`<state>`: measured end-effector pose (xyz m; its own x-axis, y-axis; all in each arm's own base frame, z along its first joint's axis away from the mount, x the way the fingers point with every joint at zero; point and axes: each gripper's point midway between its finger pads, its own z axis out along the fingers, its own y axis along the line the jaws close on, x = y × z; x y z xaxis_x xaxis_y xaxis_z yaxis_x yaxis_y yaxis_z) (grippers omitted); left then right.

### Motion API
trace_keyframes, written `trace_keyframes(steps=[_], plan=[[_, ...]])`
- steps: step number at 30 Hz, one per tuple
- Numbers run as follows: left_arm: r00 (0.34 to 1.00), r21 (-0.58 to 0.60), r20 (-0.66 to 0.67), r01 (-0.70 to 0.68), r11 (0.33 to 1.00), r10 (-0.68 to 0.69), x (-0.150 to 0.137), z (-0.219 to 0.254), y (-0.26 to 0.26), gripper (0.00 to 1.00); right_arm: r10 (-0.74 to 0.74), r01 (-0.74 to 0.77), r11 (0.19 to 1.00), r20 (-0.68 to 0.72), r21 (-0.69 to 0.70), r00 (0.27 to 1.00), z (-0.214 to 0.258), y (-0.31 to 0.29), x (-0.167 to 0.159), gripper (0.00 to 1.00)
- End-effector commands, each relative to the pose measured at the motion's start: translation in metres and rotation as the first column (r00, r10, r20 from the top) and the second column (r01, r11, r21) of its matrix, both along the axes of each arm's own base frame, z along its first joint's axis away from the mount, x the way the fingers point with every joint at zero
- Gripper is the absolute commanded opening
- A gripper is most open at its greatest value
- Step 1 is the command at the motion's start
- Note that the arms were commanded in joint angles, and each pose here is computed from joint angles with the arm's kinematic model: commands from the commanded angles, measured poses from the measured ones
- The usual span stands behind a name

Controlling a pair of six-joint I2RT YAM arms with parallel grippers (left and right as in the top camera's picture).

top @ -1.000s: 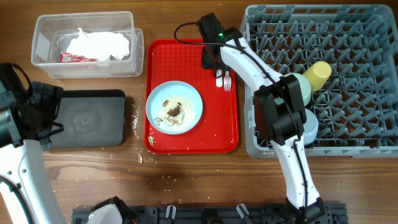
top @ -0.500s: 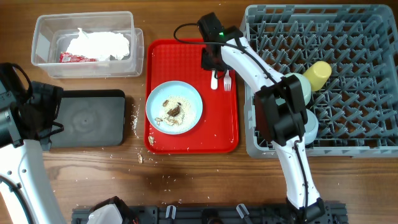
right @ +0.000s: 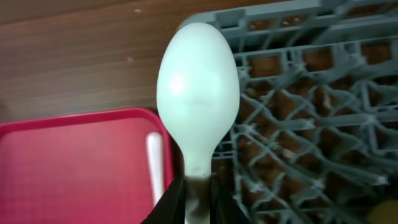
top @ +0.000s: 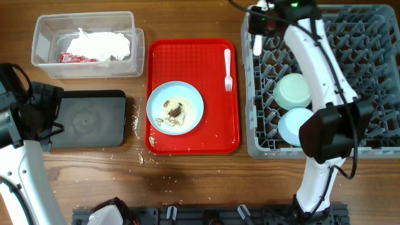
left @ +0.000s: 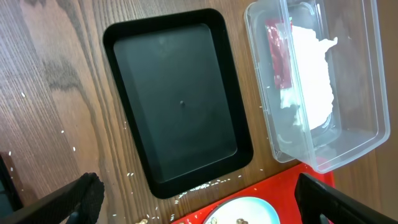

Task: Sort waste into correct bins and load items into the dishwasher rack
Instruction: 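Carry the spoon into the rack and release it, then reach the right gripper to the white fork and grasp it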

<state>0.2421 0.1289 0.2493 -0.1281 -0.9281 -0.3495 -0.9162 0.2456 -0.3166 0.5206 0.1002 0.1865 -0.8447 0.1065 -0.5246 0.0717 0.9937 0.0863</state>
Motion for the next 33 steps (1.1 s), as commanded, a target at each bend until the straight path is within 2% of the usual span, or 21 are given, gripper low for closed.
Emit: trace_keyframes(steps=[1, 5, 8, 13, 21, 24, 26, 30, 33], plan=[[1.0, 0.011, -0.002, -0.006, 1.0, 0.006, -0.001, 0.001, 0.003, 1.0, 0.072, -0.073, 0.997, -0.038, -0.038, 0.997, -0.012, -0.001, -0.006, 0.11], [1.0, 0.012, -0.001, -0.006, 1.0, 0.006, -0.001, 0.001, 0.003, 1.0, 0.07, -0.074, 0.996, -0.084, -0.043, 0.994, -0.032, -0.003, -0.014, 0.12], [1.0, 0.011, -0.002, -0.006, 1.0, 0.006, -0.001, 0.001, 0.003, 1.0, 0.07, -0.075, 0.996, -0.11, -0.047, 0.991, -0.049, -0.004, -0.018, 0.2], [1.0, 0.011, -0.002, -0.006, 1.0, 0.006, -0.001, 0.001, 0.003, 1.0, 0.067, -0.074, 0.996, -0.138, -0.048, 0.988, -0.06, -0.005, -0.024, 0.26], [1.0, 0.011, -0.002, -0.006, 1.0, 0.006, -0.001, 0.001, 0.003, 1.0, 0.249, -0.218, 0.949, -0.116, 0.229, 0.962, -0.03, 0.054, -0.044, 0.3], [1.0, 0.011, -0.002, -0.006, 1.0, 0.006, -0.001, 0.001, 0.003, 1.0, 0.272, -0.24, 0.937, -0.1, 0.255, 0.957, -0.02, 0.075, -0.051, 0.42], [1.0, 0.012, -0.001, -0.006, 1.0, 0.006, -0.001, 0.001, 0.003, 1.0, 0.3, -0.269, 0.932, -0.099, 0.244, 0.949, -0.023, 0.094, -0.057, 0.48], [1.0, 0.011, -0.002, -0.006, 1.0, 0.006, -0.001, 0.001, 0.003, 1.0, 0.184, -0.17, 0.978, -0.115, 0.122, 0.976, -0.037, 0.1, -0.056, 0.61], [1.0, 0.011, -0.002, -0.006, 1.0, 0.006, -0.001, 0.001, 0.003, 1.0, 0.107, -0.105, 0.994, -0.102, 0.025, 0.989, -0.055, 0.102, -0.048, 0.64]])
